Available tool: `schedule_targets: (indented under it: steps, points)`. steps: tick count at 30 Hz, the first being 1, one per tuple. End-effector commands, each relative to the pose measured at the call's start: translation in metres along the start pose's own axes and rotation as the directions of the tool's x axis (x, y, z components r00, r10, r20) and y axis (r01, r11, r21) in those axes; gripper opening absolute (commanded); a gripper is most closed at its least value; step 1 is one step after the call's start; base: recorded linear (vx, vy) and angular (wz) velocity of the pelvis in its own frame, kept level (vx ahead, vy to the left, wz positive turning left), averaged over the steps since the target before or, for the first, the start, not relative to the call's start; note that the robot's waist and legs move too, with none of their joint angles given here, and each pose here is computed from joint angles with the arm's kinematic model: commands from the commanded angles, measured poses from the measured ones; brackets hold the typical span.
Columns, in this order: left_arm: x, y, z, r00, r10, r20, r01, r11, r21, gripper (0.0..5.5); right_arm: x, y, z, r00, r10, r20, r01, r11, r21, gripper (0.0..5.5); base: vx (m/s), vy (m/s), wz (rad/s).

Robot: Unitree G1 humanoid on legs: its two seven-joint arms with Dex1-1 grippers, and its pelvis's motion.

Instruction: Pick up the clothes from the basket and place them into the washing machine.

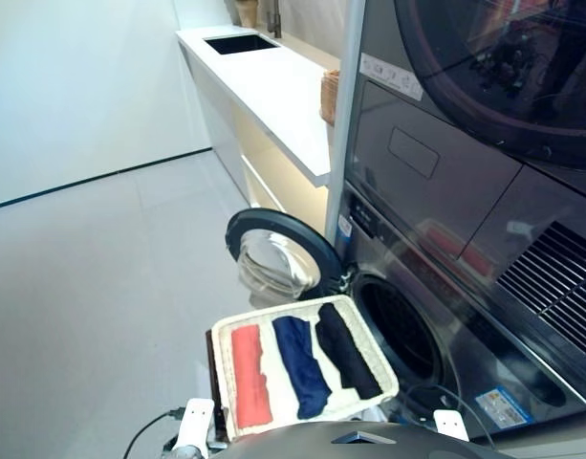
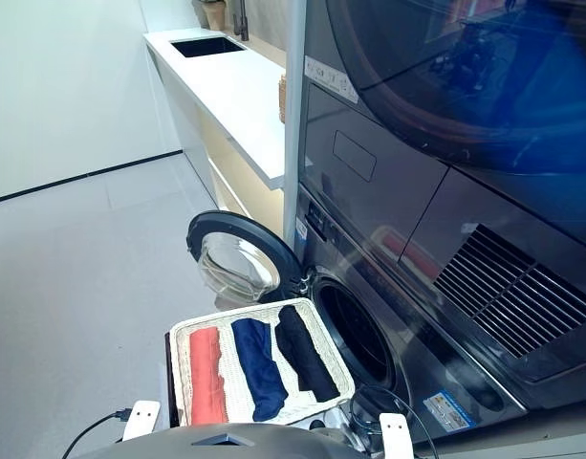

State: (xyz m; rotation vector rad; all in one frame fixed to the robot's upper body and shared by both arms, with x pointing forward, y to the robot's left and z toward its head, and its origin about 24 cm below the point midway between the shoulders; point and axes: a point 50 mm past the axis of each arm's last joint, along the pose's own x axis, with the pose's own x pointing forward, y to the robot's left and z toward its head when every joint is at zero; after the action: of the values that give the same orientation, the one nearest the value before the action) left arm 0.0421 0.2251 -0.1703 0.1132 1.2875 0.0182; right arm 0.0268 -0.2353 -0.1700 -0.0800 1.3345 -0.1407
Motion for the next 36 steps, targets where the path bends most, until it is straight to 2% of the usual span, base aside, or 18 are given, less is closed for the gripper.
schedule_targets:
  steps: [1, 6, 9, 13, 15, 17, 19, 20, 21, 22, 23, 28, 30, 32, 33, 34, 36]
  points:
    - [0.007, -0.019, 0.031, 0.996, -0.061, 0.066, 0.059, 0.998, 0.029, 5.5, 0.003, -0.017, 0.03, 0.997, -0.047, 0.065, 0.047, 0.999, 0.0, 5.5, 0.0, 0.0, 0.0]
    - [0.008, -0.023, 0.041, 0.993, -0.052, 0.109, 0.054, 0.999, -0.01, 5.5, 0.003, -0.019, 0.037, 0.993, -0.07, 0.095, 0.068, 0.997, 0.019, 5.5, 0.0, 0.0, 0.0]
    - [0.009, -0.026, 0.056, 0.984, -0.042, 0.173, 0.062, 0.992, -0.111, 5.5, 0.003, -0.018, 0.053, 0.983, -0.084, 0.161, 0.075, 0.995, 0.058, 5.5, 0.0, 0.0, 0.0]
    - [0.007, -0.034, 0.085, 0.953, -0.034, 0.301, 0.11, 0.965, -0.238, 5.5, 0.001, -0.011, 0.09, 0.944, -0.083, 0.32, 0.047, 0.992, 0.117, 5.5, 0.0, 0.0, 0.0]
    - [0.004, -0.039, 0.106, 0.922, -0.035, 0.385, 0.156, 0.945, -0.289, 5.5, -0.006, -0.001, 0.121, 0.892, -0.052, 0.45, 0.013, 0.996, 0.09, 5.5, -0.09, 0.006, -0.004]
    - [0.0, -0.038, 0.124, 0.892, -0.018, 0.452, 0.179, 0.932, -0.316, 5.5, -0.022, 0.015, 0.154, 0.8, 0.028, 0.599, -0.041, 0.999, 0.008, 5.5, -0.118, -0.013, -0.026]
    - [-0.012, -0.037, 0.153, 0.824, 0.002, 0.566, 0.215, 0.924, -0.316, 5.5, -0.05, 0.025, 0.186, 0.659, 0.085, 0.747, -0.087, 0.996, -0.037, 5.5, -0.182, -0.041, -0.082]
    - [-0.012, -0.037, 0.153, 0.824, 0.002, 0.566, 0.215, 0.924, -0.316, 5.5, -0.05, 0.025, 0.186, 0.66, 0.085, 0.747, -0.087, 0.996, -0.037, 5.5, -0.194, -0.048, -0.162]
    - [-0.02, -0.036, 0.172, 0.776, 0.015, 0.63, 0.228, 0.925, -0.304, 5.5, -0.066, 0.03, 0.203, 0.574, 0.116, 0.811, -0.102, 0.992, -0.069, 5.5, -0.088, -0.022, -0.147]
    - [-0.02, -0.036, 0.172, 0.777, 0.015, 0.63, 0.228, 0.925, -0.304, 5.5, -0.066, 0.03, 0.203, 0.574, 0.115, 0.81, -0.102, 0.992, -0.069, 5.5, -0.131, -0.028, -0.126]
    - [-0.026, -0.037, 0.183, 0.746, 0.022, 0.666, 0.239, 0.924, -0.298, 5.5, -0.074, 0.032, 0.211, 0.535, 0.125, 0.835, -0.099, 0.991, -0.085, 5.5, -0.104, -0.011, -0.045]
    - [-0.05, -0.041, 0.232, 0.626, 0.056, 0.778, 0.264, 0.923, -0.279, 5.5, -0.121, 0.05, 0.255, 0.293, 0.175, 0.94, -0.118, 0.982, -0.146, 5.5, -0.166, -0.004, -0.054]
    - [-0.068, -0.043, 0.258, 0.537, 0.049, 0.842, 0.275, 0.934, -0.23, 5.5, -0.146, 0.058, 0.269, 0.175, 0.188, 0.966, -0.145, 0.976, -0.164, 5.5, -0.161, -0.011, -0.137]
    - [-0.073, -0.044, 0.268, 0.511, 0.06, 0.858, 0.267, 0.937, -0.225, 5.5, -0.153, 0.063, 0.276, 0.139, 0.195, 0.971, -0.142, 0.974, -0.175, 5.5, -0.139, -0.019, -0.09]
    - [-0.08, -0.047, 0.28, 0.487, 0.084, 0.87, 0.265, 0.934, -0.238, 5.5, -0.17, 0.072, 0.285, 0.057, 0.201, 0.978, -0.151, 0.97, -0.191, 5.5, -0.143, -0.03, -0.056]
    - [-0.08, -0.047, 0.28, 0.486, 0.084, 0.87, 0.265, 0.934, -0.239, 5.5, -0.17, 0.072, 0.285, 0.056, 0.201, 0.978, -0.151, 0.97, -0.191, 5.5, -0.124, -0.039, -0.025]
    - [-0.089, -0.048, 0.296, 0.452, 0.12, 0.884, 0.249, 0.934, -0.254, 5.5, -0.192, 0.08, 0.293, -0.047, 0.207, 0.977, -0.152, 0.965, -0.212, 5.5, -0.114, -0.029, 0.045]
